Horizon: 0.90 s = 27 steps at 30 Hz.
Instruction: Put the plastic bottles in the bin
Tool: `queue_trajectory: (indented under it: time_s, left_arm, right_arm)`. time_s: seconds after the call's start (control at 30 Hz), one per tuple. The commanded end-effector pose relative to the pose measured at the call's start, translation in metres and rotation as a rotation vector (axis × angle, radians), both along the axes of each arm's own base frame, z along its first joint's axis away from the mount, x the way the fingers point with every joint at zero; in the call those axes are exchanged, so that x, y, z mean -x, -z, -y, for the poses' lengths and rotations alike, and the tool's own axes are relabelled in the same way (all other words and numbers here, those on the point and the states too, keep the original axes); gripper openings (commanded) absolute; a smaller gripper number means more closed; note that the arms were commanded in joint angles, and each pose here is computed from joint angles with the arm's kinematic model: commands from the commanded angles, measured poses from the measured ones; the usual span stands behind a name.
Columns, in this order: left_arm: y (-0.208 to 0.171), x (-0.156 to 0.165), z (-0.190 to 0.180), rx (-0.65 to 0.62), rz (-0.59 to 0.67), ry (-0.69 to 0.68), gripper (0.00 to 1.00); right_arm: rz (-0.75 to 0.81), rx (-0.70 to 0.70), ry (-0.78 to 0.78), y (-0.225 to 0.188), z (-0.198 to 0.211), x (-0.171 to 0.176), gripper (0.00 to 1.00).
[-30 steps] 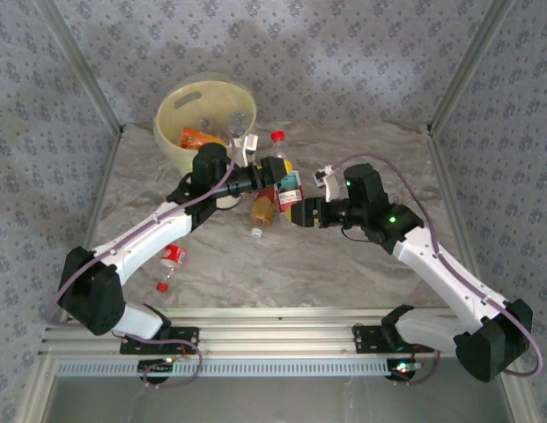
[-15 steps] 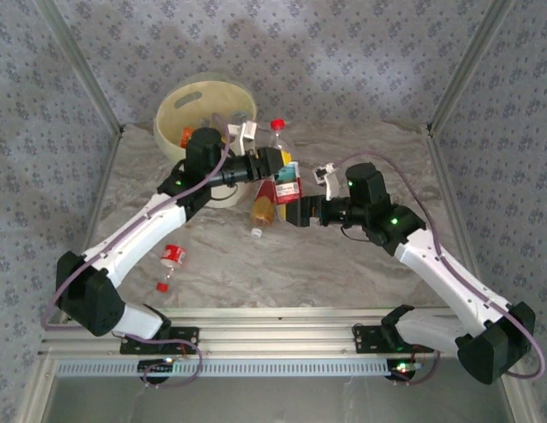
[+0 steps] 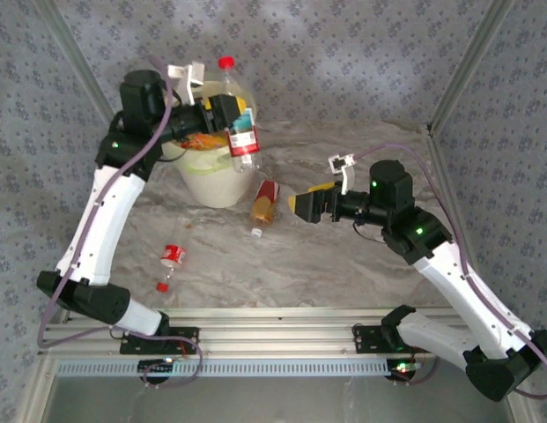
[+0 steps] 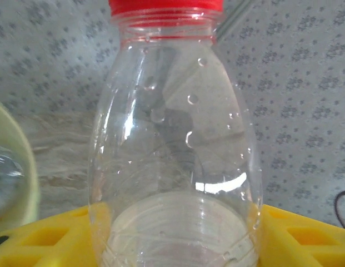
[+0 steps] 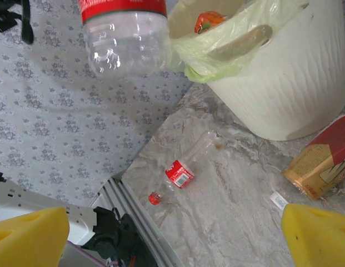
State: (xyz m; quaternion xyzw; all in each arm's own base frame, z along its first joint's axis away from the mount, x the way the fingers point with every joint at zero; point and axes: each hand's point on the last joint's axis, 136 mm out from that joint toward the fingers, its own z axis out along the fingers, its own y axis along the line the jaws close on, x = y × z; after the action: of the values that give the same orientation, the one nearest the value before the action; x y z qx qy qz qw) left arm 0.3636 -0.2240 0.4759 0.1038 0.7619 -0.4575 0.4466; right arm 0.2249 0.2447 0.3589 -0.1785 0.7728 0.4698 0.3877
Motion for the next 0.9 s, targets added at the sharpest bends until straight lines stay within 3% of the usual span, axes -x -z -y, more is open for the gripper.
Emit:
queue_trajectory:
  time_s: [0.0,0.17,0.63,0.87]
  left_arm:
    - [0.031,-0.018,-0.020,-0.117,-0.111,-0.050,0.64]
    - [0.046,-0.045,-0.043,-0.151,-0.190,-0.124,0.64]
    - [0.081,-0.102,-0.079,-0.071,-0.368,-0.220,0.65]
    - [0.095,-0.111,-0.080,-0.041,-0.427,-0.218,0.75]
  right_arm:
    - [0.029,0.015,0.021,-0.008,0.007,0.002,1.00]
    - [0.032,0.027,0.039,-0.006,0.013,0.004,1.00]
    - [0.015,0.034,0.057,0.002,0.020,0.006,1.00]
    - [0.013,0.035,0.061,0.003,0.021,0.006,1.00]
